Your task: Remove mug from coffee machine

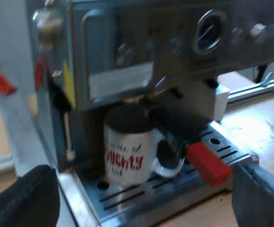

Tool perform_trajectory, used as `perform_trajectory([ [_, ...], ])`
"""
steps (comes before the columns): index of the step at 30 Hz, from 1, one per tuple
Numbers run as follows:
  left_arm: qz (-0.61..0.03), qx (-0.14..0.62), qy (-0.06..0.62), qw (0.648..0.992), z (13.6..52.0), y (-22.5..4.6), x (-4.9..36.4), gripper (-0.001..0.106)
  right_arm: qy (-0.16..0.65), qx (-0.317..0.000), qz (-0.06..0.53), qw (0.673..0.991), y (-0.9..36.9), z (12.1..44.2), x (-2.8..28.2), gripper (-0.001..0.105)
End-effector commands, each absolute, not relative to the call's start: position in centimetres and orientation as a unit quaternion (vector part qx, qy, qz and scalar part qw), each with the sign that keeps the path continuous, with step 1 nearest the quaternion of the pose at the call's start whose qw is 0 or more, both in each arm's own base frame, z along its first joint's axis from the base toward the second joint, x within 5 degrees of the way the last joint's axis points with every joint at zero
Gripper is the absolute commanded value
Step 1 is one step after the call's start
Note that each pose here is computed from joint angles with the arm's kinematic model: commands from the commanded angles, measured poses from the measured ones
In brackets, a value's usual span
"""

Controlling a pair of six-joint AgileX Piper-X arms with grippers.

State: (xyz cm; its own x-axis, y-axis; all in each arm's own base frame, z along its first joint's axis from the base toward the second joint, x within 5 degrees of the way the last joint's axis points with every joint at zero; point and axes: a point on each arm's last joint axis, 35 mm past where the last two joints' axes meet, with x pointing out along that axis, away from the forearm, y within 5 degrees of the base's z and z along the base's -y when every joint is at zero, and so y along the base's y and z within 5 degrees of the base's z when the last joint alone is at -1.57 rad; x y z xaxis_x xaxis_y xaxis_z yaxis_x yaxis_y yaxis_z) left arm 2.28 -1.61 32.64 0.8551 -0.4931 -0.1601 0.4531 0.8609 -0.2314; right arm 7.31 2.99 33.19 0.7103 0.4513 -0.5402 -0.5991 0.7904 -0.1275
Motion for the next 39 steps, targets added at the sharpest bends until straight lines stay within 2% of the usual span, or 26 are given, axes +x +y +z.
perform_trajectory([
  [1, -0.277, -0.077, 0.081, 0.954, 32.5, -2.0, 3.4, 0.076, 0.238, -0.161, 0.325, 0.901, 3.9, 33.5, 8.0, 0.071],
  [7, -0.292, -0.071, 0.067, 0.951, 30.8, -2.5, 4.9, 0.076, 0.220, -0.176, 0.376, 0.883, 5.8, 33.5, 9.4, 0.071],
  [11, -0.289, -0.072, 0.094, 0.950, 28.8, -2.7, 5.7, 0.076, 0.211, -0.196, 0.376, 0.881, 7.1, 33.4, 10.3, 0.071],
  [21, -0.287, -0.074, 0.121, 0.947, 25.9, -3.0, 6.8, 0.076, 0.214, -0.218, 0.406, 0.862, 10.5, 32.3, 12.6, 0.071],
  [35, -0.283, -0.075, 0.157, 0.943, 23.4, -3.1, 7.3, 0.076, 0.229, -0.253, 0.419, 0.841, 16.8, 28.6, 16.1, 0.071],
  [39, -0.283, -0.075, 0.158, 0.943, 23.3, -3.1, 7.3, 0.076, 0.241, -0.235, 0.395, 0.855, 18.3, 27.5, 16.7, 0.071],
])
